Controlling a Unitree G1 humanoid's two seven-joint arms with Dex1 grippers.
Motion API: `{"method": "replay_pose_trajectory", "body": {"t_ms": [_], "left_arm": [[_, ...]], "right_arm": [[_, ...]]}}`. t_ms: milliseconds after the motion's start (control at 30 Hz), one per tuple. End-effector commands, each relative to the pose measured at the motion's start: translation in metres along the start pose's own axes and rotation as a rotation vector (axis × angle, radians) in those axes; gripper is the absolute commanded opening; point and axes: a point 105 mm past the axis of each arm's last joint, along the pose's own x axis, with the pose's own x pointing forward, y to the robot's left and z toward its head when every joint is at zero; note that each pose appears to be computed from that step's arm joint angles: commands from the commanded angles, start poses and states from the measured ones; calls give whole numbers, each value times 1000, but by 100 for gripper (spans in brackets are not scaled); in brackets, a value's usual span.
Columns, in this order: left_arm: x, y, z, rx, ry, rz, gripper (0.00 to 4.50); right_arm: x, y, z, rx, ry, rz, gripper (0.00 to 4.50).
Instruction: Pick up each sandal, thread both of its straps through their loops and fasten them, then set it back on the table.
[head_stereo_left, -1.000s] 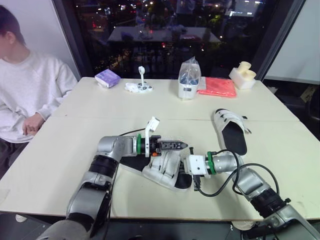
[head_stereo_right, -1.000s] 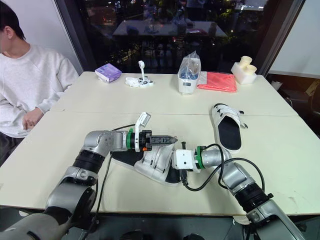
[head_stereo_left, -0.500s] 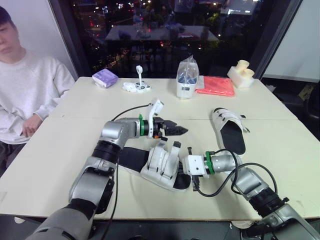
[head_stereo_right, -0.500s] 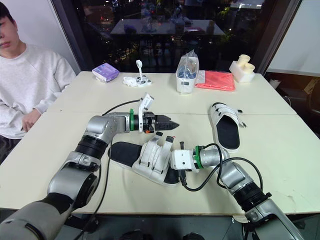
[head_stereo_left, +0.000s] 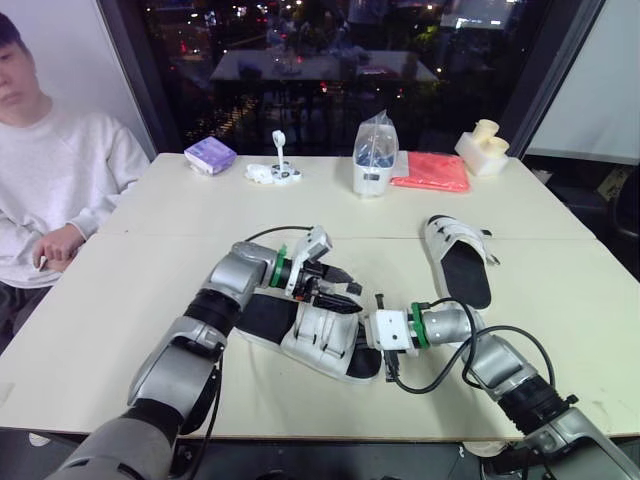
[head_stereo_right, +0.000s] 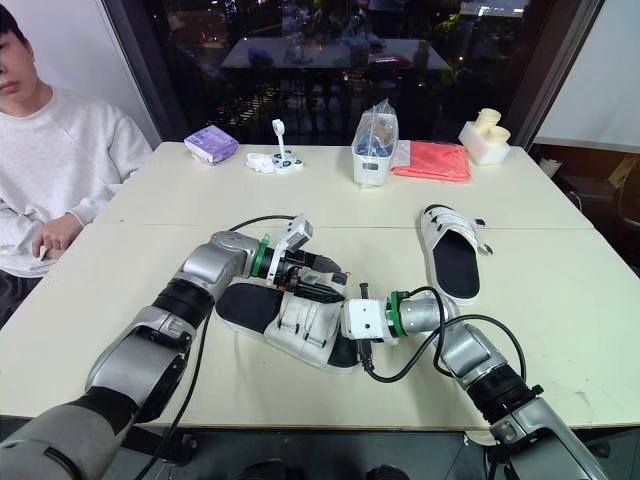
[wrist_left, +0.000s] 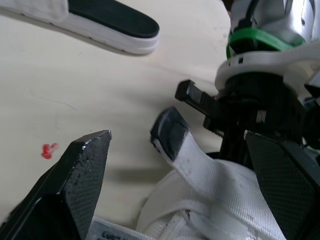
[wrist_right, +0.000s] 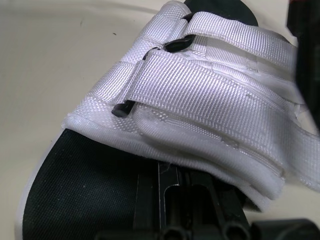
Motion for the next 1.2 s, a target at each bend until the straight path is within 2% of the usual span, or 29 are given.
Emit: {"method": "replay_pose_trajectory", "body": {"t_ms": [33, 67, 100, 200, 233, 400, 633, 800, 1200], "left_arm": [[-2, 2, 17, 51, -29, 10, 268], [-2, 3, 19, 47, -36, 10, 203], [-2, 3, 20, 43, -41, 8, 174], [-3, 3, 24, 34, -61, 5, 21], [-4, 3, 26, 30, -71, 4, 9], [-10, 5, 31, 15, -106, 15, 9], [-25, -4, 55, -95, -264, -88, 9], [-32, -8, 64, -138, -325, -126, 9], [-20, 19, 22, -102, -230, 83, 9]], "right_arm": [[0, 21, -35, 87, 136, 56, 0], [0, 21, -35, 87, 136, 55, 0], [0, 21, -35, 87, 136, 55, 0], [1, 21, -35, 88, 136, 54, 0], [1, 21, -35, 88, 137, 54, 0], [2, 21, -36, 89, 138, 52, 0], [1, 21, -36, 88, 143, 50, 0], [0, 21, -36, 90, 143, 48, 0], [-1, 21, -36, 93, 141, 48, 0]]}}
